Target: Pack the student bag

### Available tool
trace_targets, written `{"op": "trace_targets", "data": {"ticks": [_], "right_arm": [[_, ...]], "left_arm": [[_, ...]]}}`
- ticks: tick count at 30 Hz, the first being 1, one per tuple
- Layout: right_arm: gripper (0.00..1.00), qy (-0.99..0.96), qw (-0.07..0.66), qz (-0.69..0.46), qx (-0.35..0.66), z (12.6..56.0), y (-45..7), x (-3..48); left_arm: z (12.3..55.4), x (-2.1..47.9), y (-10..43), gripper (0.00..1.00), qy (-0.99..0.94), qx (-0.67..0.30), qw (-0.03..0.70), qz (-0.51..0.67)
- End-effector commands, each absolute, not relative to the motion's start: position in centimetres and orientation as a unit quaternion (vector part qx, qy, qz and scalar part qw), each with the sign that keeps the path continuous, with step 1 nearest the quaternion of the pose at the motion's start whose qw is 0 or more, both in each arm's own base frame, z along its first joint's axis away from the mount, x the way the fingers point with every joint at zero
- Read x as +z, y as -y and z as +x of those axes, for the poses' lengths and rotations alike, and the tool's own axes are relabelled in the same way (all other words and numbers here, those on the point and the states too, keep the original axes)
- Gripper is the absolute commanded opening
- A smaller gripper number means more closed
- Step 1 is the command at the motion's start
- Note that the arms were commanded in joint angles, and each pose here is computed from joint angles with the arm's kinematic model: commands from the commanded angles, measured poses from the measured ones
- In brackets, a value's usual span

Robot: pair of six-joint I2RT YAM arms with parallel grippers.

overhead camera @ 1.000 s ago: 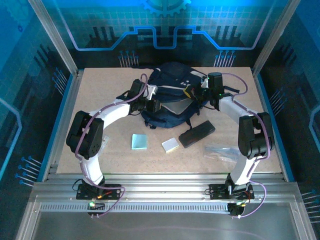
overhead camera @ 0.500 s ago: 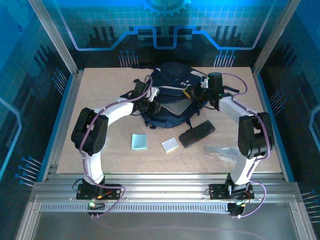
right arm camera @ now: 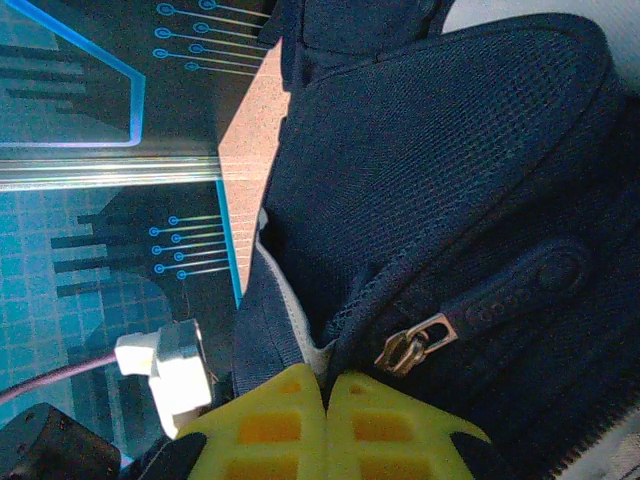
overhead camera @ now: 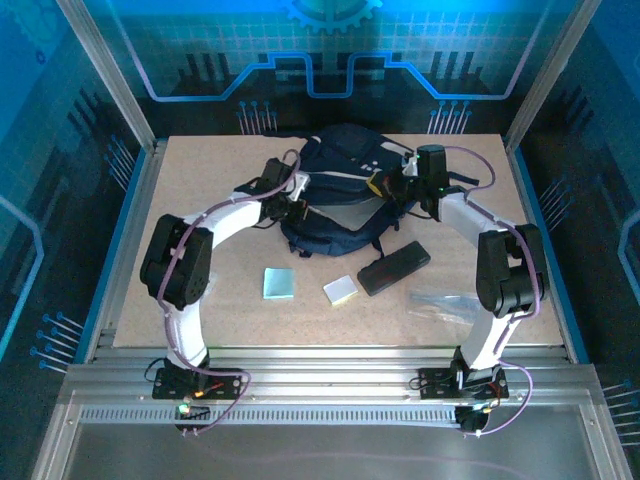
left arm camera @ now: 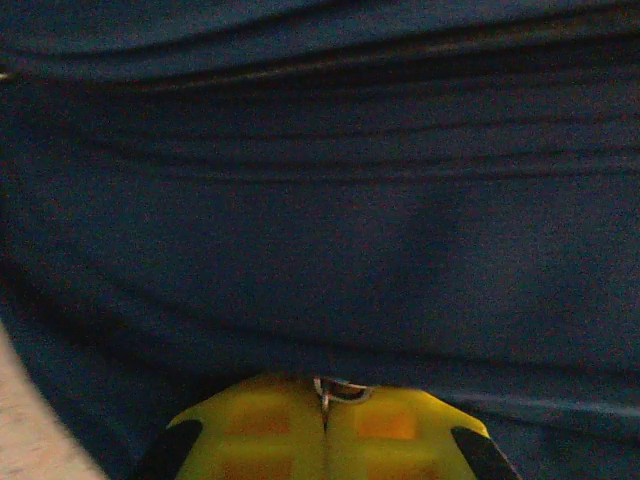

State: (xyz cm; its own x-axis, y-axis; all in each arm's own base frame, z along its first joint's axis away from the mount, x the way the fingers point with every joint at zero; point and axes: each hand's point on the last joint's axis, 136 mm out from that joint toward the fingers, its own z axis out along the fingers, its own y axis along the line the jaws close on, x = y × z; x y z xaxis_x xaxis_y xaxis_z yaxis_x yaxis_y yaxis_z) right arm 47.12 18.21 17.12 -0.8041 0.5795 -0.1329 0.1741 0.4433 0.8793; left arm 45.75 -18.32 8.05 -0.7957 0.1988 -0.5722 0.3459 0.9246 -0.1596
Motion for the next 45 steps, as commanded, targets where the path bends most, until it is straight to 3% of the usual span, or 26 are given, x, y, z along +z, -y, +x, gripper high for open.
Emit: {"op": "trace_targets", "data": {"ticks": [1, 9, 15, 19, 21, 25, 35, 45], "right_arm": [[0.00, -0.806, 0.287, 0.218, 0.469, 49.1, -15.3, 20.1], [0.00, -0.809, 0.292, 0.212, 0.463, 49.8, -15.1, 20.4], [0.02, -0.819, 0.275, 0.206, 0.460, 48.9, -15.6, 19.2], [0.51, -0.833, 0.258, 0.214, 0.439, 45.8, -15.1, 18.0], [0.65, -0.843, 0.249, 0.215, 0.425, 44.0, -14.7, 17.7], [0.81, -0.864, 0.225, 0.208, 0.399, 39.9, -13.9, 18.0], [0.84, -0.839, 0.186, 0.272, 0.432, 34.1, -14.7, 16.9], [0.84, -0.785, 0.192, 0.326, 0.490, 40.6, -19.2, 14.1]], "left_arm": [[46.6, 7.3, 10.3, 0.00, -0.959, -0.054, 0.264, 0.085], [46.6, 10.0, 12.1, 0.00, -0.952, -0.126, 0.268, 0.078], [43.0, 12.5, 19.1, 0.00, -0.938, -0.170, 0.273, 0.131], [41.3, 15.1, 23.8, 0.00, -0.924, -0.221, 0.280, 0.143], [40.8, 16.5, 25.8, 0.00, -0.915, -0.243, 0.283, 0.152], [40.1, 18.4, 28.7, 0.00, -0.905, -0.263, 0.290, 0.167], [38.5, 16.3, 34.2, 0.00, -0.899, -0.294, 0.250, 0.205], [36.9, 17.1, 34.8, 0.00, -0.888, -0.305, 0.256, 0.230]]}}
